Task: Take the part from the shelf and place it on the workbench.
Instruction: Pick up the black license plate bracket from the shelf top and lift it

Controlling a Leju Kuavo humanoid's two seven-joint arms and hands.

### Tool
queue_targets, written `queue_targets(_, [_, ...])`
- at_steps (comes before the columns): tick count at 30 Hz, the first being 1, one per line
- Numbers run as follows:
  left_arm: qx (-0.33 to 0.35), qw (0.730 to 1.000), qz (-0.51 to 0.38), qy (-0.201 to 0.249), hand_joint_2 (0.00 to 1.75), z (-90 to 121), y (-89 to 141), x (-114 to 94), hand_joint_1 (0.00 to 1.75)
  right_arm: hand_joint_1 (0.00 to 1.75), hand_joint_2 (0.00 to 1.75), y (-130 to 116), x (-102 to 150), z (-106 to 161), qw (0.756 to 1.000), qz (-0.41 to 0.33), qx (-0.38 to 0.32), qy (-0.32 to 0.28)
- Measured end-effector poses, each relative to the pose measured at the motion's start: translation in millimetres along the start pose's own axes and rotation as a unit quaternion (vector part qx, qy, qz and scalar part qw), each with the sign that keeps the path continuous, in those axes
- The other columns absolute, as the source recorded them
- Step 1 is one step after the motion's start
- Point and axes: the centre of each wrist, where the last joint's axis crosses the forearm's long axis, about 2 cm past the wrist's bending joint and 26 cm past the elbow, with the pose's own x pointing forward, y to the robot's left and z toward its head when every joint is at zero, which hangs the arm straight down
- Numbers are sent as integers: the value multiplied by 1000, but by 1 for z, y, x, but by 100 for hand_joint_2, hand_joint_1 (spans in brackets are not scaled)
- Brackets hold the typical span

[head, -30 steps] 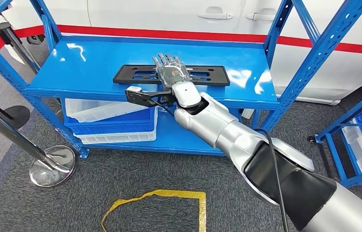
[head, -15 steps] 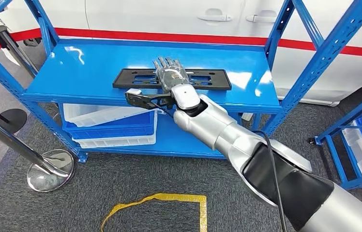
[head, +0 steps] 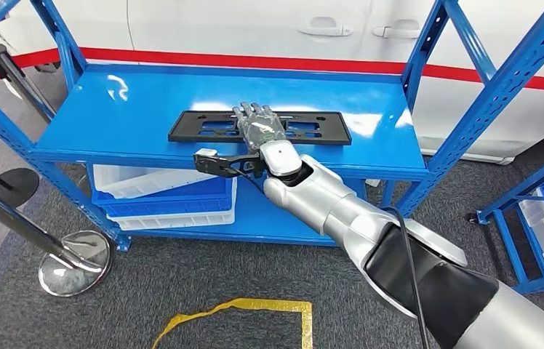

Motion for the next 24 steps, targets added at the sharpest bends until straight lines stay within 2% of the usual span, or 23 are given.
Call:
queue_targets(19, [12,1000,2,1,0,-1,5,1,0,0,175,16,-1,1,1000,-8,25,5])
queue_targets(24, [13,1000,2,2,0,-1,5,2,0,0,175,27,0,2,999,-9,39,4])
